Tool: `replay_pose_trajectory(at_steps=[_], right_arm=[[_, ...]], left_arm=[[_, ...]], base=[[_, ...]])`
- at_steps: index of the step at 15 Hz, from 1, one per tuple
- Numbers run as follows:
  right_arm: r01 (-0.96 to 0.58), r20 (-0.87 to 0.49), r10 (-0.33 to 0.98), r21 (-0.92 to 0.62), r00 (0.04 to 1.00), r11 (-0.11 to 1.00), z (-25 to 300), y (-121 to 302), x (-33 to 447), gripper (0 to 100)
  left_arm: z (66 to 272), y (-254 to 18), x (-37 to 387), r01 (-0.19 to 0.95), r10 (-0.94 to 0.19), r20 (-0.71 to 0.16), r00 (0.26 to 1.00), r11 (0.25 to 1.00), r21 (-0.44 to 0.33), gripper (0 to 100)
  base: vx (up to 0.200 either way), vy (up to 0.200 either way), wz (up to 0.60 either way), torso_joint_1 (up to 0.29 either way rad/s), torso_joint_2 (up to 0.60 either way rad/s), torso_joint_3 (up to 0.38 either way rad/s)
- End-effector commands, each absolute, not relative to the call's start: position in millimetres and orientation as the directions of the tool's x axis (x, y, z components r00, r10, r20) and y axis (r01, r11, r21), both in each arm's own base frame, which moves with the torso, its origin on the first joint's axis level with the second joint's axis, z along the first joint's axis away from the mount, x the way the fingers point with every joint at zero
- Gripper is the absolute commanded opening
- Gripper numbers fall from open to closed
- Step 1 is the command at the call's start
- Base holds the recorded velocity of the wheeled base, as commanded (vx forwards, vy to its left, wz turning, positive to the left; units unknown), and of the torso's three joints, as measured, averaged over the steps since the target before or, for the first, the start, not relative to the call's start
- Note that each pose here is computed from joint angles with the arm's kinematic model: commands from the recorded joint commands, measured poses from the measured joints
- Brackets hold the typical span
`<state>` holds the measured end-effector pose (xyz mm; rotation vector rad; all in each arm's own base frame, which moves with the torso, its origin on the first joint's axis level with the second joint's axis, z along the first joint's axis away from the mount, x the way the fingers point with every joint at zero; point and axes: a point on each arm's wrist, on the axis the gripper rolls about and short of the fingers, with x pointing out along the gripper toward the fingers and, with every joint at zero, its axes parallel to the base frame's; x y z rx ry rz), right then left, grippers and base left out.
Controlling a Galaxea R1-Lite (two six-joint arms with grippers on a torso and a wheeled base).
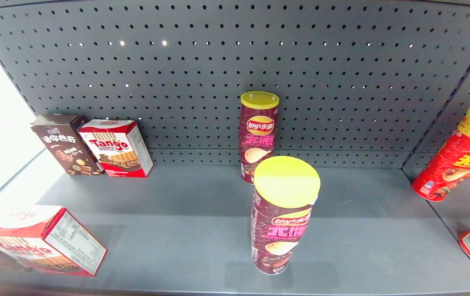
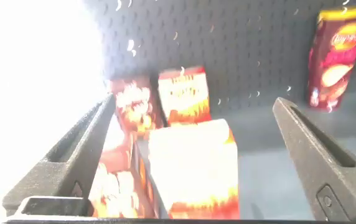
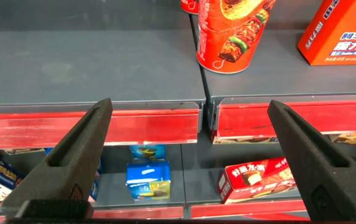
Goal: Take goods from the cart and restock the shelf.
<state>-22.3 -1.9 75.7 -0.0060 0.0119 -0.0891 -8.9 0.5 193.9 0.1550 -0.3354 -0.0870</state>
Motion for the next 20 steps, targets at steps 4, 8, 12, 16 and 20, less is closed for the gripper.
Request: replay_pose_trajectory(at_steps=[4,8,12,16,20], right_arm=[[0.089,-0.014,-0.089,-0.007,0.996,0.996,75.7,-1.9,-22.2,100],[0.089,-0.014,-0.089,-0.007,0.996,0.996,75.7,-1.9,-22.2,100],[0.089,-0.014,-0.089,-0.007,0.996,0.996,75.7,-1.9,-22.2,100],[0.089,-0.014,-0.089,-0.007,0.996,0.996,75.7,-1.9,-22.2,100],[0.089,-0.014,-0.089,-0.007,0.996,0.996,75.7,-1.9,-22.2,100]], left_arm=[[109.0,-4.0,-24.2,0.191,-0.230,0.273,0.934,0.968,0.161,100],[81.2,-4.9,-23.4,0.212,-0.219,0.042,0.975,0.968,0.133,100],[82.1,-5.2,-23.2,0.230,-0.236,0.054,0.970,0.968,0.098,100],[75.6,1.0,-22.8,-0.047,0.049,-0.017,0.999,0.994,0.102,100],[75.9,-1.3,-23.3,0.066,-0.064,-0.024,0.998,0.996,0.061,100]], base=[[0.000,0.000,0.00,0.000,0.00,0.000],[0.000,0.000,0.00,0.000,0.00,0.000],[0.000,0.000,0.00,0.000,0.00,0.000],[0.000,0.000,0.00,0.000,0.00,0.000],[0.000,0.000,0.00,0.000,0.00,0.000]])
